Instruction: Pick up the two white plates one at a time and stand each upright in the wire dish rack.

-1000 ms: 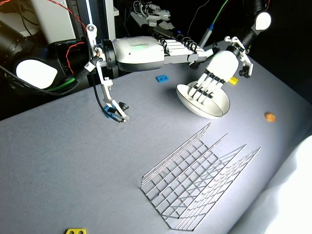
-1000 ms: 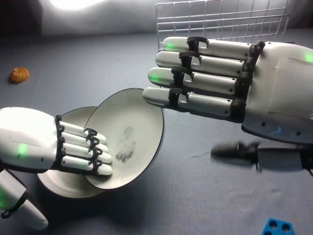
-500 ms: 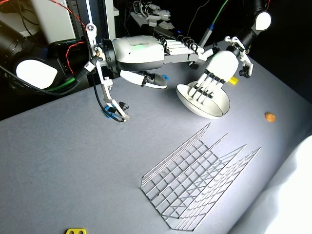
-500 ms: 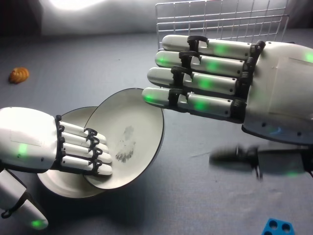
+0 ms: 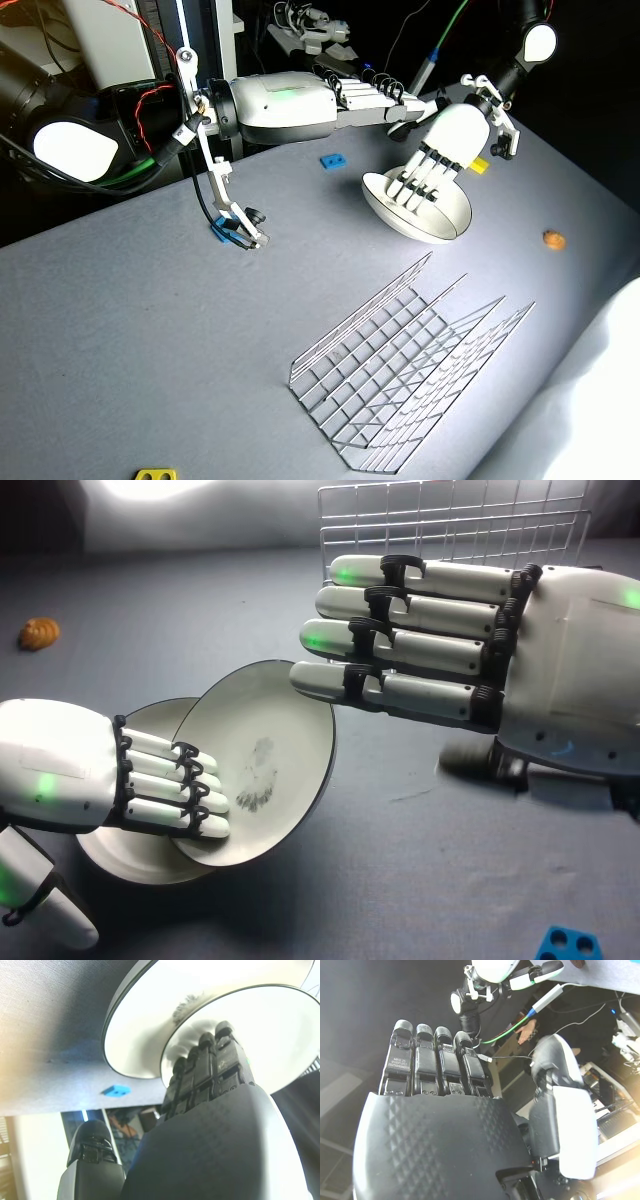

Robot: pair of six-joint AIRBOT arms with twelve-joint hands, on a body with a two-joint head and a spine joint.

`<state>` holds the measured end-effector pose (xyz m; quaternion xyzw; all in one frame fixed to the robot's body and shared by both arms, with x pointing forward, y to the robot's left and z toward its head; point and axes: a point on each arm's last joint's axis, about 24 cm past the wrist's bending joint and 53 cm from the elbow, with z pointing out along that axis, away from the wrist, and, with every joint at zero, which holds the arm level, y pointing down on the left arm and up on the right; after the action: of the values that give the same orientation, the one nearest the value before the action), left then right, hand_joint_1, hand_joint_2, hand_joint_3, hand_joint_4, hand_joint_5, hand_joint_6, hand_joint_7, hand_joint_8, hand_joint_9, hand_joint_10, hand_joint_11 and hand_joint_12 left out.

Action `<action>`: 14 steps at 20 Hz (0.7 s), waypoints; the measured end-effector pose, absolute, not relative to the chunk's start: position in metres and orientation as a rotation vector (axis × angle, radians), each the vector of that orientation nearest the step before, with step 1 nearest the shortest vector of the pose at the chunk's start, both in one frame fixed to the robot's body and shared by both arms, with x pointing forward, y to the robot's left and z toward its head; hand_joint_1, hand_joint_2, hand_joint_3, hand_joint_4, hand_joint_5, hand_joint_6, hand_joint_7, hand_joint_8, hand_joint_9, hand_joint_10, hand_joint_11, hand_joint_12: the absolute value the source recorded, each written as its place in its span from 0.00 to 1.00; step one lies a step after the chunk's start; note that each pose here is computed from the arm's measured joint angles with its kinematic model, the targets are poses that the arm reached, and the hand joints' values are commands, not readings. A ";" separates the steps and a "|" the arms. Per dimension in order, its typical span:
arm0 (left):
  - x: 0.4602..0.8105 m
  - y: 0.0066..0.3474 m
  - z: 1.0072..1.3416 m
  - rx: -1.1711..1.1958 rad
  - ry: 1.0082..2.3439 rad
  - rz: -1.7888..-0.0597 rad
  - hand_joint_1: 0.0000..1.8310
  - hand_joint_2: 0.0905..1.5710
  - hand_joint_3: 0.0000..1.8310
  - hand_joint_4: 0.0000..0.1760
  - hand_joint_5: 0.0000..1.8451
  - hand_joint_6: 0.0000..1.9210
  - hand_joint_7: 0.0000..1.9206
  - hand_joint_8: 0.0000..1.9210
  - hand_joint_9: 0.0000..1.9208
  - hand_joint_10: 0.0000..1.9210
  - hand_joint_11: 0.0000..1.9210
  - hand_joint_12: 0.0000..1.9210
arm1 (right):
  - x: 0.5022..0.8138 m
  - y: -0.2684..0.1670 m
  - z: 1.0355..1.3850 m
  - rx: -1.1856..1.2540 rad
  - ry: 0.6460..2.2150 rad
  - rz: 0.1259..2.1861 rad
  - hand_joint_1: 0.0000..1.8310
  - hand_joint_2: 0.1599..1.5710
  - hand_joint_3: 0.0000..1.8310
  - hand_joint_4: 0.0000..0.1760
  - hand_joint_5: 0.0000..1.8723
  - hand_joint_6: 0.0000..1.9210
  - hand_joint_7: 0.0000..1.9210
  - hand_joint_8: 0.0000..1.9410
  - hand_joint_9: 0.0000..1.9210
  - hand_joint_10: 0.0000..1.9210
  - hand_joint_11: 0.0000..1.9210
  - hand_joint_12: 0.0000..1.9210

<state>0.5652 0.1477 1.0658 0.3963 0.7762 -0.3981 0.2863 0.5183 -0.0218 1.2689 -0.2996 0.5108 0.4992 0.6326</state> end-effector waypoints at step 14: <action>0.565 0.148 1.066 1.059 2.075 -1.064 0.00 0.70 0.00 0.00 0.05 0.00 0.02 0.00 0.01 0.00 0.00 0.00 | 0.517 -0.017 1.268 -0.704 1.150 1.123 0.65 0.64 0.00 0.00 0.00 0.00 0.00 0.00 0.00 0.00 0.00 0.00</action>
<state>0.5651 0.1476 1.0658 0.3963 0.7761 -0.3982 0.2862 0.5170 -0.0172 1.2676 -0.3083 0.5039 0.4922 0.6393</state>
